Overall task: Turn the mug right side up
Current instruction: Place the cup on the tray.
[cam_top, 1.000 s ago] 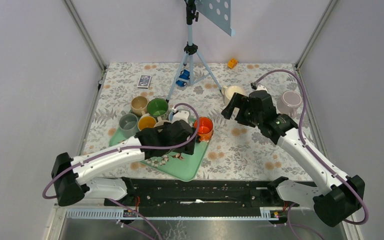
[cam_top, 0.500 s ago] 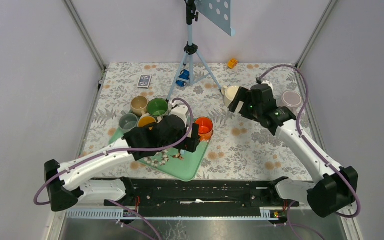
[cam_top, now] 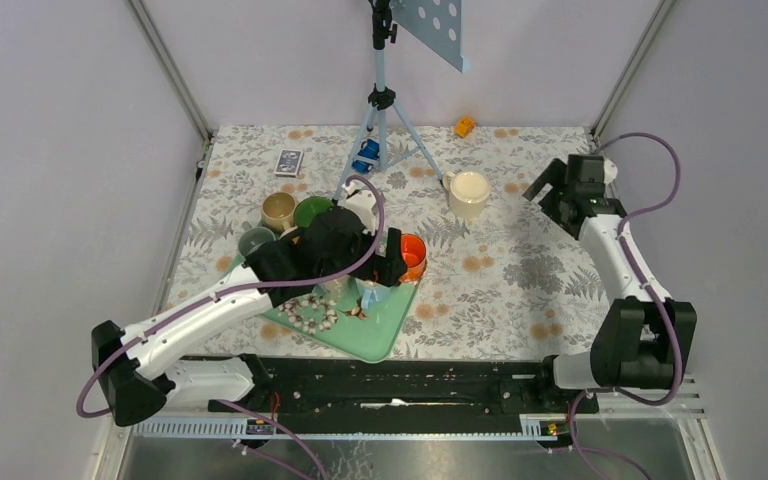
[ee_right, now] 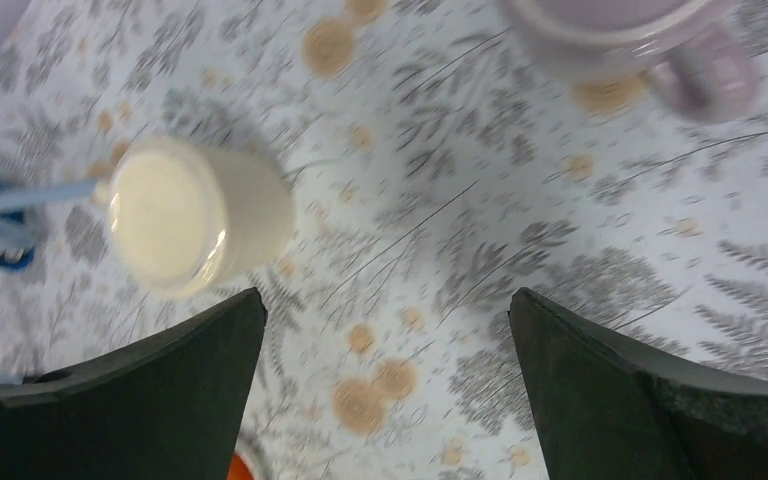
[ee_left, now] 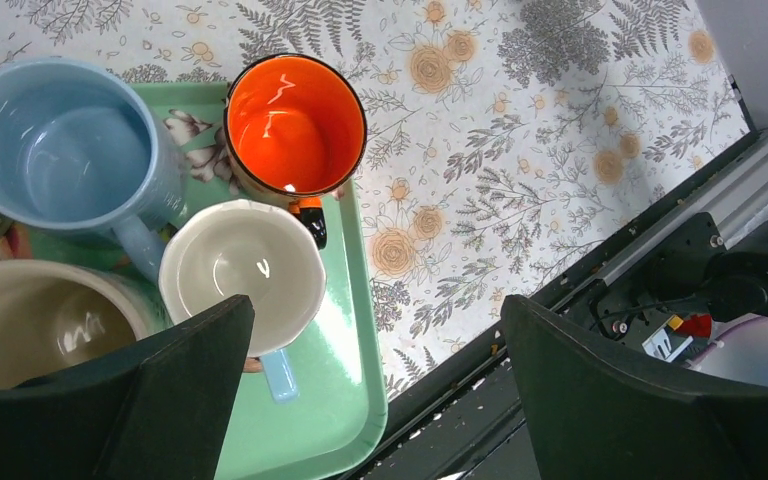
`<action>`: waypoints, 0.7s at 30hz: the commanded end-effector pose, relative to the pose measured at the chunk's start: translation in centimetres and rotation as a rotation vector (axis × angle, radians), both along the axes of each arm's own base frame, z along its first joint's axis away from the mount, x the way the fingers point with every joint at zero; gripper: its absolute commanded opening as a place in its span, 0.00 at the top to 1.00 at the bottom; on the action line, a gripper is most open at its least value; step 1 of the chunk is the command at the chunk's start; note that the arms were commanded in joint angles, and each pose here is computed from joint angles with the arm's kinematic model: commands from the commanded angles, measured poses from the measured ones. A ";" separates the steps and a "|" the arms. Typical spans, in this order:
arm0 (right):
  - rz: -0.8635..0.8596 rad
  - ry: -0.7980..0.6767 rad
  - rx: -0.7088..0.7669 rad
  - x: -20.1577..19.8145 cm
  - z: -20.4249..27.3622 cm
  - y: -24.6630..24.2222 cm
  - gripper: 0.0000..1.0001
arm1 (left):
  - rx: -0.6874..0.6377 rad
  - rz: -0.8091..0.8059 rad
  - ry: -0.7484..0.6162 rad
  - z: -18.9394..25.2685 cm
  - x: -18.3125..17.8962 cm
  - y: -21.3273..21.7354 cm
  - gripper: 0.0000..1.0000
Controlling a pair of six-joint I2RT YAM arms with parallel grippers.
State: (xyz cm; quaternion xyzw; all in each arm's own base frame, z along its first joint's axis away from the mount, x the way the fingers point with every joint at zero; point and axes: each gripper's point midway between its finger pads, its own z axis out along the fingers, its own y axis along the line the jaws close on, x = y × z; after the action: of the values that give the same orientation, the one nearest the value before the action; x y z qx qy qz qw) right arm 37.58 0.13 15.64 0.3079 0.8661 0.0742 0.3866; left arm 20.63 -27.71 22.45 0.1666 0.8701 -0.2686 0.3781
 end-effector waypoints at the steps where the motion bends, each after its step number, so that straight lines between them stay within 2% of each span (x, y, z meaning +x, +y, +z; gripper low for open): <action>1: -0.128 -0.074 -0.064 2.3 1.9 -5.1 0.00 | -0.054 -0.056 -0.045 1.0 0.7 -1.1 0.01; 14: -0.407 -0.127 -0.037 3.4 0.2 -14.4 0.00 | -0.097 -0.058 -0.041 -0.2 1.2 0.5 0.01; 21: -0.468 -0.124 0.001 4.2 -1.8 -16.1 0.00 | -0.118 -0.066 -0.028 -0.3 1.4 0.6 0.01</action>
State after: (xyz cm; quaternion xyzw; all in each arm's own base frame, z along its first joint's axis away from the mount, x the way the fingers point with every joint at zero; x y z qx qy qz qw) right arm 40.21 -14.92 13.31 0.4793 0.7686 -0.0029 0.4236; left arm 21.59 -26.37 20.08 0.1674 0.8674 -0.2961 0.3631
